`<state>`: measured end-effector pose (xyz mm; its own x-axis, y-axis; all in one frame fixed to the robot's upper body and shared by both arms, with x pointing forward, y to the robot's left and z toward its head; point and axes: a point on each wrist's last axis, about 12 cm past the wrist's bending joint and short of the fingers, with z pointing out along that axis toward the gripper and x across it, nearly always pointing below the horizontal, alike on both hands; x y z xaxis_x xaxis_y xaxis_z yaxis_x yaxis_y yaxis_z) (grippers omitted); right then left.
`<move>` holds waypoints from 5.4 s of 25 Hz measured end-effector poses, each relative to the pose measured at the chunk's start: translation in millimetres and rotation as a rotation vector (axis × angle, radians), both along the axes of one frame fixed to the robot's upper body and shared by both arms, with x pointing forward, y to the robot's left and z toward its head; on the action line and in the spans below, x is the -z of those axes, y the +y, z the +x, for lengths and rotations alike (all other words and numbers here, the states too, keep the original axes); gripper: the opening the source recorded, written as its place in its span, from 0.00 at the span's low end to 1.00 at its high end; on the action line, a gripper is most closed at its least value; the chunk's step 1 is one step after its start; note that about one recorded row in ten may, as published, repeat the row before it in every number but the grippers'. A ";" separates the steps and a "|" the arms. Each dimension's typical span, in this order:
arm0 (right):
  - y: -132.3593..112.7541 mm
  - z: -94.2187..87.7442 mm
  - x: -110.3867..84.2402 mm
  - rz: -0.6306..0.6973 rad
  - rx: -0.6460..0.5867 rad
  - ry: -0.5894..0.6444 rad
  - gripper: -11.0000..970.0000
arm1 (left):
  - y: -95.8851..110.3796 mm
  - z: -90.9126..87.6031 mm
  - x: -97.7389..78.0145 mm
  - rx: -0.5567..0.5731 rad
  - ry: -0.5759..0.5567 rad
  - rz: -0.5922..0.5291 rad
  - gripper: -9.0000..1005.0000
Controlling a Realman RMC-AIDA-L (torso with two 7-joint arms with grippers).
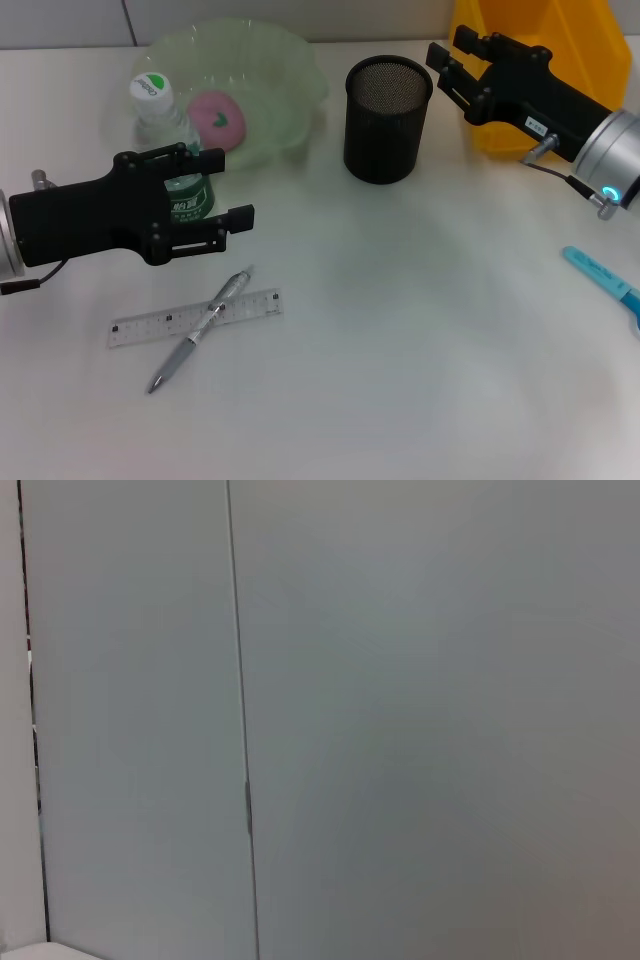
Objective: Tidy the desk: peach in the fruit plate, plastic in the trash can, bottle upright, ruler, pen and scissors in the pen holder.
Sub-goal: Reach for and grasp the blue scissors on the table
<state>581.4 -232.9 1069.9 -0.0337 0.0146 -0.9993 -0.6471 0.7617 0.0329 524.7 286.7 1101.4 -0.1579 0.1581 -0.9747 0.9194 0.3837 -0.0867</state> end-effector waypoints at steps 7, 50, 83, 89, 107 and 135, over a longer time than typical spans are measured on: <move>1.6 -8.2 2.5 0.059 -0.051 0.068 0.53 | -0.6 -1.6 0.7 0.006 0.004 -0.006 0.72; -99.6 -62.5 -114.6 -0.184 -0.188 0.562 0.62 | -3.8 -21.5 6.9 0.071 0.046 -0.074 0.72; -100.5 -43.7 -152.0 -0.661 -0.007 1.095 0.62 | -7.9 -16.8 3.1 0.092 0.034 -0.073 0.71; -86.0 -33.4 -141.6 -0.770 0.009 1.053 0.62 | -7.7 -16.2 3.4 0.086 0.034 -0.070 0.71; -63.3 -21.9 -92.3 -0.834 -0.027 1.059 0.62 | -6.0 -17.9 6.6 0.076 0.024 -0.064 0.71; -54.2 -11.0 -61.1 -0.883 -0.014 1.039 0.59 | -5.5 -18.9 7.1 0.072 0.025 -0.068 0.70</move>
<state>570.5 -287.1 1131.0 -0.7641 -0.6169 -0.1889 -0.6303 0.7762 0.0144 505.8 281.3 1094.3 -0.1729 0.1036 -0.9795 0.9417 0.3088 -0.1336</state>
